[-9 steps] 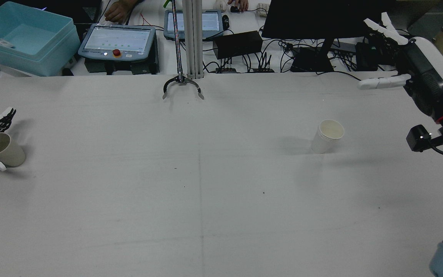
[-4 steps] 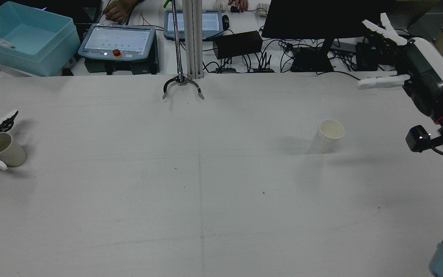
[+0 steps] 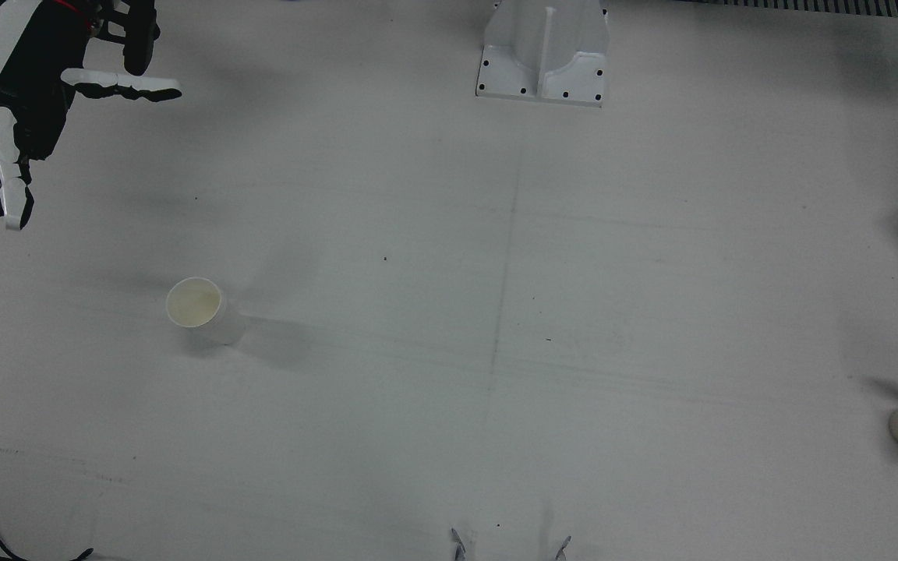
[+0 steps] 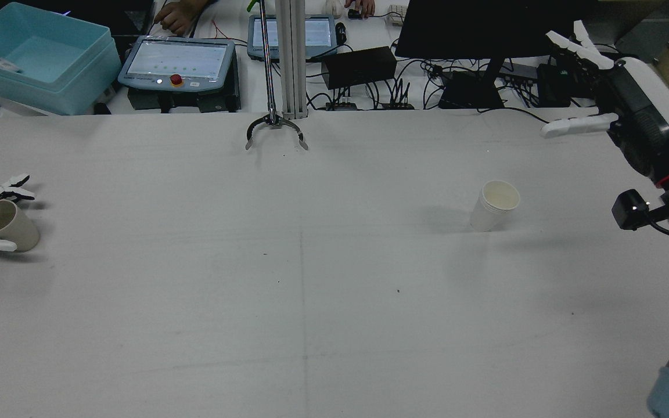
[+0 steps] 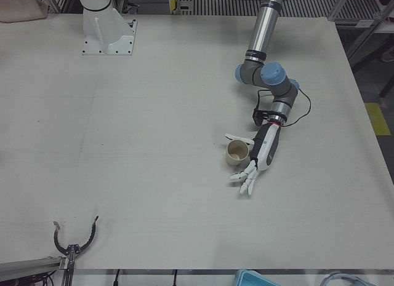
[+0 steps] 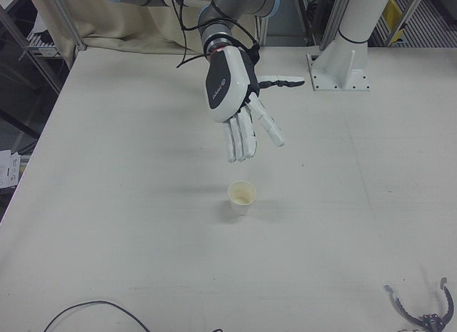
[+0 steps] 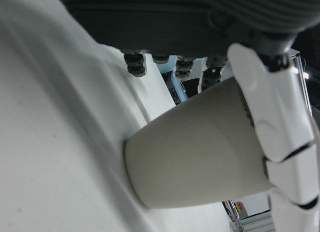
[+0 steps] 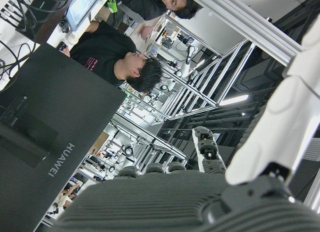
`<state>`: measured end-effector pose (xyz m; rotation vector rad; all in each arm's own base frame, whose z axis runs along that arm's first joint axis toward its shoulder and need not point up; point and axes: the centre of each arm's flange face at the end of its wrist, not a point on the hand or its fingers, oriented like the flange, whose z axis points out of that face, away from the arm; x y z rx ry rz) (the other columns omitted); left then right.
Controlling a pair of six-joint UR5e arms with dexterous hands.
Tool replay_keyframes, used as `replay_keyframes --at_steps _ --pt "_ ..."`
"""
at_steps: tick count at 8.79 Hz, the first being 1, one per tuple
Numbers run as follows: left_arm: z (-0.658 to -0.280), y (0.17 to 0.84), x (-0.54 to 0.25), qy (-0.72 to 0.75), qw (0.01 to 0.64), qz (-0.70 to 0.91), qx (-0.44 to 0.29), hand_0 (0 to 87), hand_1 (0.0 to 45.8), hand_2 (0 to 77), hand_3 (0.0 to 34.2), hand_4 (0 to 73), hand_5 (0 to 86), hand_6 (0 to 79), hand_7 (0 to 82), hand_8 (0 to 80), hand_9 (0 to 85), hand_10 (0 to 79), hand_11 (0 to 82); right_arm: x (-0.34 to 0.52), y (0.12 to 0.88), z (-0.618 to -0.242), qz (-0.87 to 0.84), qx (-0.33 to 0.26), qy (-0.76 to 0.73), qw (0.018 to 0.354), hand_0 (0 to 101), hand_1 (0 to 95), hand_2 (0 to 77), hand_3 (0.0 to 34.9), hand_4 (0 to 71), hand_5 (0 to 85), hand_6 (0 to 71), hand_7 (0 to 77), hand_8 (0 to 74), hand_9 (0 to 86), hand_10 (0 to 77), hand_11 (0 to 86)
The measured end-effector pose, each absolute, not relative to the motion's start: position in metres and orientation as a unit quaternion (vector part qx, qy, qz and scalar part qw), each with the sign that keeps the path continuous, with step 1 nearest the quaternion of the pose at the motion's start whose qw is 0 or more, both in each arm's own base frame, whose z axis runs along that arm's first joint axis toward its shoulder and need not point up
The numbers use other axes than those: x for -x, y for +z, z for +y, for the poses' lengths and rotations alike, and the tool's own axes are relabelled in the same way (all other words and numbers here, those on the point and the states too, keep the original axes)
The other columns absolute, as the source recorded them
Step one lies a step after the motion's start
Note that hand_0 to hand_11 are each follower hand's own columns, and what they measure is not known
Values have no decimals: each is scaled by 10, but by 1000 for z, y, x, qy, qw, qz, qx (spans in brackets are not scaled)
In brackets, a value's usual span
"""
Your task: Pour water
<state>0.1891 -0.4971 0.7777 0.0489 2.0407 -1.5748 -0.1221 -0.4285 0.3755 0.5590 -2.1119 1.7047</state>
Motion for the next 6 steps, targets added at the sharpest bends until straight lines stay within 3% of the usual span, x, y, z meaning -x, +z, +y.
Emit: replay_keyframes --at_steps 1,2,3,4,5,6 --pt "-496 777 -188 -594 276 755 -13 483 131 82 2 240 267 60 82 0 11 49 93 122 375 -429 -749 -198 605 184 457 115 60 0 27 22 5 11 5 5 5 11" --pt "-496 773 -187 -599 274 752 -11 483 196 185 0 262 491 60 76 44 87 76 120 122 375 -428 -749 -198 605 184 450 87 11 0 27 22 5 11 5 5 5 11" --pt "-496 768 -186 -602 273 750 -11 487 196 218 0 267 524 60 76 44 87 76 120 122 375 -428 -749 -198 605 184 450 115 27 0 38 22 5 11 5 5 5 11" --pt "-496 764 -185 -605 272 748 -9 502 191 245 0 267 551 71 93 54 87 76 136 122 375 -428 -750 -198 604 184 450 60 60 0 38 27 5 11 5 5 5 11" --pt "-495 763 -184 -609 267 747 -4 502 191 245 0 267 551 82 93 76 109 98 180 122 375 -428 -750 -197 604 183 450 125 11 0 38 22 5 11 5 5 5 11" --pt "-494 759 -182 -614 261 745 5 552 191 284 0 273 567 82 98 76 109 98 180 123 375 -428 -750 -196 604 183 450 104 38 0 38 22 5 11 5 5 5 11"
